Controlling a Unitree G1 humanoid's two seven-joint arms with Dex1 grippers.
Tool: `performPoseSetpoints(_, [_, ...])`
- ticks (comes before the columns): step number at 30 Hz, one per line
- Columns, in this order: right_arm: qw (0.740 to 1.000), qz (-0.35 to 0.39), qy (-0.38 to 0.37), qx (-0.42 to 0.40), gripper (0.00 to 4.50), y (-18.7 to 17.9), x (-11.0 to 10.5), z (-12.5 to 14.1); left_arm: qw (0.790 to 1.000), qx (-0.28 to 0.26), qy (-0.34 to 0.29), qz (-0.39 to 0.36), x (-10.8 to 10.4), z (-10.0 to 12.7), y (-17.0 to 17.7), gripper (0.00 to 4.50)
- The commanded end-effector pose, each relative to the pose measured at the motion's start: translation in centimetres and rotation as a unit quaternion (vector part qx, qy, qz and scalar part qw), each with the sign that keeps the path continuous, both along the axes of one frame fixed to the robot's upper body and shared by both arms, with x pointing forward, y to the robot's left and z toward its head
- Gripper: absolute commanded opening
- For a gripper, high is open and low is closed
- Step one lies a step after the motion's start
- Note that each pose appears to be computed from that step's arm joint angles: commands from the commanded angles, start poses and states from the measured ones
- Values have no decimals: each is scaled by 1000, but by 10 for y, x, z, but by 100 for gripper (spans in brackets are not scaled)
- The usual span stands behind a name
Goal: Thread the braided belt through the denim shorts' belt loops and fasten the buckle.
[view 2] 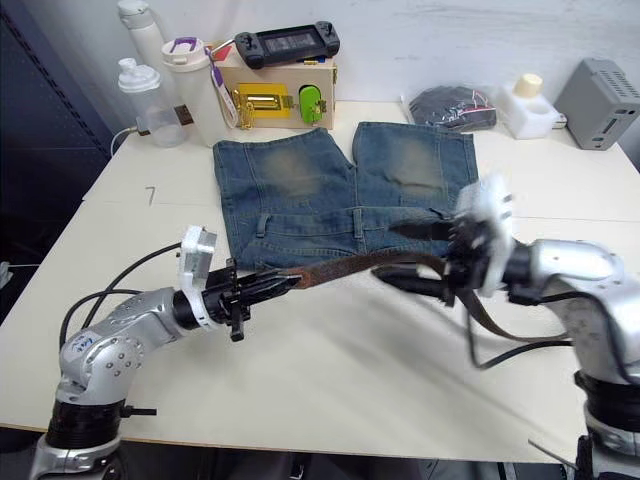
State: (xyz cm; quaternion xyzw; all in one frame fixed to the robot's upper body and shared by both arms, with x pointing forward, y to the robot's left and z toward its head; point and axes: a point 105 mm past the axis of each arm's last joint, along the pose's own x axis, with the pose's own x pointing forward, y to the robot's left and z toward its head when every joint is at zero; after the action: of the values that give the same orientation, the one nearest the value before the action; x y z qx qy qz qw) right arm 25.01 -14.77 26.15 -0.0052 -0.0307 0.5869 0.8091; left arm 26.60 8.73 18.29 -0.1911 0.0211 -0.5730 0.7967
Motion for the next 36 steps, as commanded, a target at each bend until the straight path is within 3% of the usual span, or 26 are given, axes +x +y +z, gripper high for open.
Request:
performPoseSetpoints(1, [987, 113, 51, 103, 412, 11, -47, 17, 997, -63, 34, -14, -11, 16, -6, 0])
performPoseSetpoints(4, [970, 141, 134, 146, 412, 25, -62, 2, 992, -97, 72, -28, -18, 18, -10, 0])
performPoseSetpoints(7, [953, 94, 227, 178, 412, 41, -53, -31, 989, -119, 87, -35, -22, 25, -12, 0])
performPoseSetpoints(10, [941, 29, 262, 210, 412, 47, -33, -46, 989, -115, 87, -37, -24, 26, -13, 0])
performPoseSetpoints(13, [910, -20, 327, 253, 412, 51, -19, -64, 988, -118, 91, -36, -24, 28, -12, 0])
performPoseSetpoints(21, [862, -53, 349, 364, 412, 48, 3, -52, 990, -102, 89, -42, -25, 26, -15, 0])
performPoseSetpoints(28, [849, -51, 345, 397, 412, 48, 9, -42, 990, -101, 89, -39, -23, 25, -14, 0])
performPoseSetpoints(31, [847, -46, 347, 400, 330, 50, 8, -41, 990, -99, 89, -37, -22, 25, -13, 0])
performPoseSetpoints(36, [846, -49, 346, 402, 89, 50, 10, -42, 991, -93, 90, -35, -22, 22, -12, 0])
